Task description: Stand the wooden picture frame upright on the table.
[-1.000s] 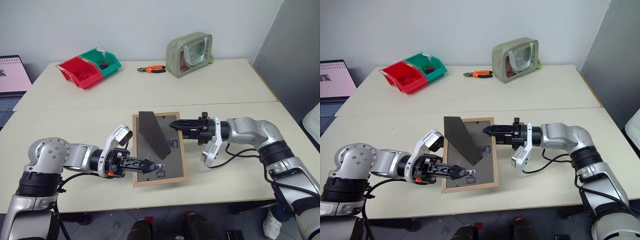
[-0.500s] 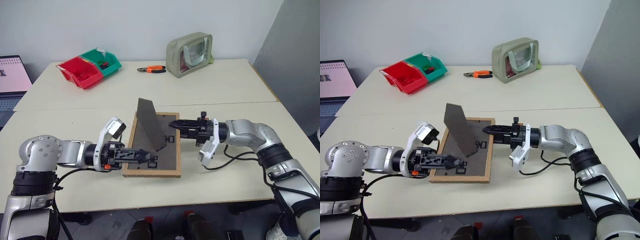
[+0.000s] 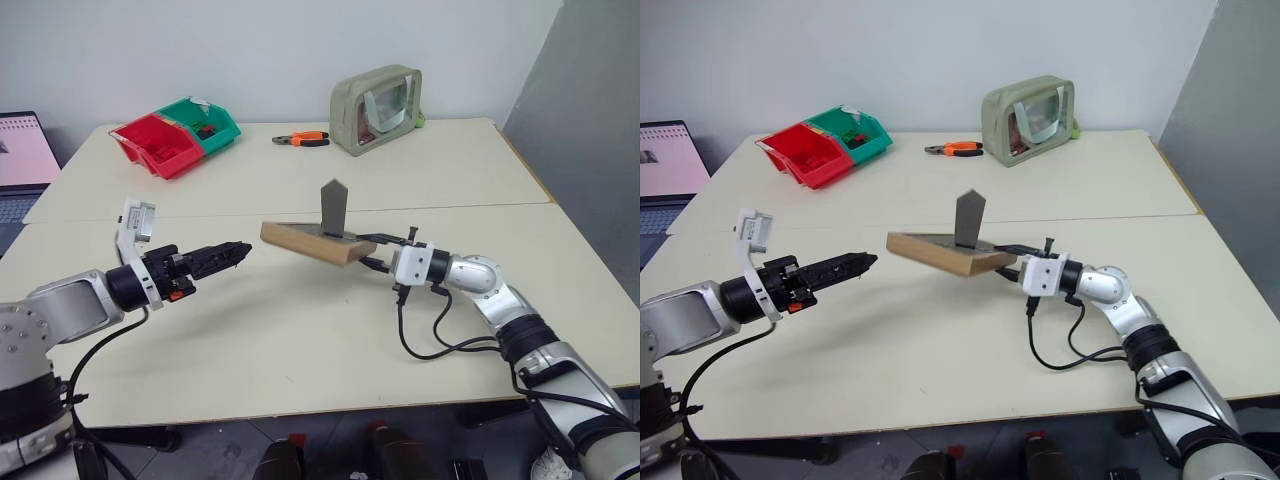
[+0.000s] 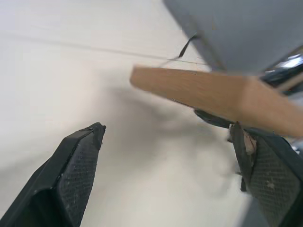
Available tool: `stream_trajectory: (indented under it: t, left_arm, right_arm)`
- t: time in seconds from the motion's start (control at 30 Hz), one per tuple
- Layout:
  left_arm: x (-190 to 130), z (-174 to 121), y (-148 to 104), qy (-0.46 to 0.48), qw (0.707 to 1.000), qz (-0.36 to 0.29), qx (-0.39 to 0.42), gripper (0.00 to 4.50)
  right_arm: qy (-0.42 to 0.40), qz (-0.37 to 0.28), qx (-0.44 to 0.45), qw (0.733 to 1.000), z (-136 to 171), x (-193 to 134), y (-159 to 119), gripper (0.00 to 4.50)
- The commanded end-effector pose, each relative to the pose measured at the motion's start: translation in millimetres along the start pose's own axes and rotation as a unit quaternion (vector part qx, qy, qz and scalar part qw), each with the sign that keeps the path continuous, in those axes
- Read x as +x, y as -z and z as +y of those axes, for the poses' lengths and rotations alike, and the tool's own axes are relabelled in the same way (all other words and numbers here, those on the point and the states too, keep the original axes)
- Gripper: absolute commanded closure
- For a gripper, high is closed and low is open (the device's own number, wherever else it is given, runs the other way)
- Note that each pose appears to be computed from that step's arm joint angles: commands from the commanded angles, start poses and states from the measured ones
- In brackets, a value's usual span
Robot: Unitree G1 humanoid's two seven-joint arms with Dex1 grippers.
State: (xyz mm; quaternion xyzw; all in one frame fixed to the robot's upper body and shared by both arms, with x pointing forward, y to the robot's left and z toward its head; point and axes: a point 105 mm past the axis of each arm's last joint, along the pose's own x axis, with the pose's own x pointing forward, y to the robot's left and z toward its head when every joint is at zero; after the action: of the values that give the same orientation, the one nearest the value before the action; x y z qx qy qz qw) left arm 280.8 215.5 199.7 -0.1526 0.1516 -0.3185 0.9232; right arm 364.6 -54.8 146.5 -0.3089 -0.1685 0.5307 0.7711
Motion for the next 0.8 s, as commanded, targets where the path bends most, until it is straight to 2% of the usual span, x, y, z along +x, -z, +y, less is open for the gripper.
stream_trajectory:
  t: [0.03,0.17,0.3,0.5,0.7,0.73,0.8]
  left_arm:
    - [2,-18,-8,-0.041,0.991,-0.04,0.123,0.0]
    - [6,-28,0,-0.057,0.979,-0.043,0.192,0.0]
    - [5,-23,5,-0.079,0.972,-0.054,0.215,0.0]
    - [1,-11,12,-0.104,0.968,-0.054,0.223,0.0]
    - [5,-11,23,-0.093,0.971,-0.041,0.218,0.0]
    - [5,-11,23,-0.092,0.971,-0.042,0.216,0.0]
    - [6,-9,22,-0.09,0.972,-0.044,0.214,0.0]
  right_arm:
    - [-0.003,-0.064,0.16,0.985,-23,24,-24,3.24]
    - [-0.04,-0.078,0.305,0.948,-21,50,-23,3.24]
    - [-0.059,-0.076,0.392,0.915,-12,67,-16,3.24]
    - [-0.066,-0.04,0.434,0.897,14,78,3,3.24]
    - [-0.05,0.005,0.438,0.897,33,74,26,3.24]
    - [-0.054,0.006,0.438,0.897,34,72,28,2.54]
    - [-0.056,0.011,0.437,0.897,36,65,33,2.19]
